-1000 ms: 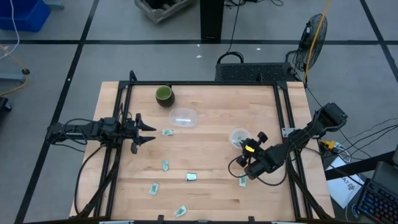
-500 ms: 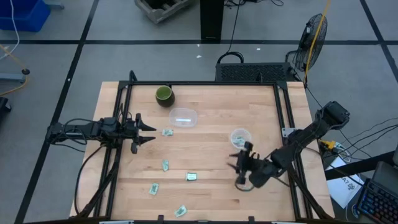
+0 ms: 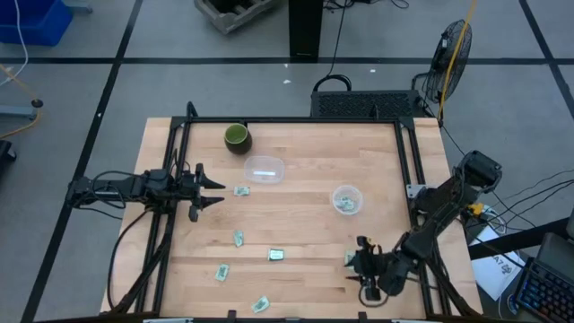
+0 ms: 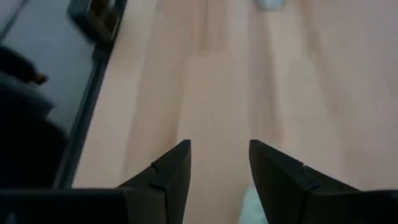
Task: Pick and place items into bin
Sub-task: Put the light green stevia packet into the right transparent bin
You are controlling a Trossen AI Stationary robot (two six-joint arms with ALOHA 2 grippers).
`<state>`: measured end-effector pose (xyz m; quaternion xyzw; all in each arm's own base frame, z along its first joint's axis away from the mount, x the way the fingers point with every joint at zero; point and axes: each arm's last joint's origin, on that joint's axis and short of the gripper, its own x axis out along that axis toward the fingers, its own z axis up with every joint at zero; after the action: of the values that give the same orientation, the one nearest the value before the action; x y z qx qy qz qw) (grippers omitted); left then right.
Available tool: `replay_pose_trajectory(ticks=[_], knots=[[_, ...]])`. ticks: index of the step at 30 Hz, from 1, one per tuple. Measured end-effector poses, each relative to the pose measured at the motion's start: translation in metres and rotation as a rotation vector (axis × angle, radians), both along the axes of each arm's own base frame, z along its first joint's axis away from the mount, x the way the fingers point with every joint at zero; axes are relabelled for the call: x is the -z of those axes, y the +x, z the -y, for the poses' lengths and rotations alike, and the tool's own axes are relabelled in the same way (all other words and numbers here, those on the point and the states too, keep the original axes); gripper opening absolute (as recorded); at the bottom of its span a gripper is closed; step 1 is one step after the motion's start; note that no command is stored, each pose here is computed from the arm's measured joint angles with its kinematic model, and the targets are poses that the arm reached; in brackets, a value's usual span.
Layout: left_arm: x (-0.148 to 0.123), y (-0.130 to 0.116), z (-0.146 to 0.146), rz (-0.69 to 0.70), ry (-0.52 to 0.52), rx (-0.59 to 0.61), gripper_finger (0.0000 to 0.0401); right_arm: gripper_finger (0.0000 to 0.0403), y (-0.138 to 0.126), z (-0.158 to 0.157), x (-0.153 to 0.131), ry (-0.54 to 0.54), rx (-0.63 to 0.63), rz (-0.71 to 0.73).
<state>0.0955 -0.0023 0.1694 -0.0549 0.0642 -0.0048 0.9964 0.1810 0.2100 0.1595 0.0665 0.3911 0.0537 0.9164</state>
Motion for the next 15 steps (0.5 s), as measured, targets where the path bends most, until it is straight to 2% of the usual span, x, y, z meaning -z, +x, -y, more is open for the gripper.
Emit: replay_pose_trajectory(ticks=[5,15], knots=[[0.000,0.000,0.000,0.000,0.000,0.000,0.0191,0.0153,-0.012,-0.008,0.013,-0.005,-0.013,-0.082],[0.000,0.000,0.000,0.000,0.000,0.000,0.0191,0.0153,-0.012,-0.008,0.042,-0.202,-0.085,-0.140]])
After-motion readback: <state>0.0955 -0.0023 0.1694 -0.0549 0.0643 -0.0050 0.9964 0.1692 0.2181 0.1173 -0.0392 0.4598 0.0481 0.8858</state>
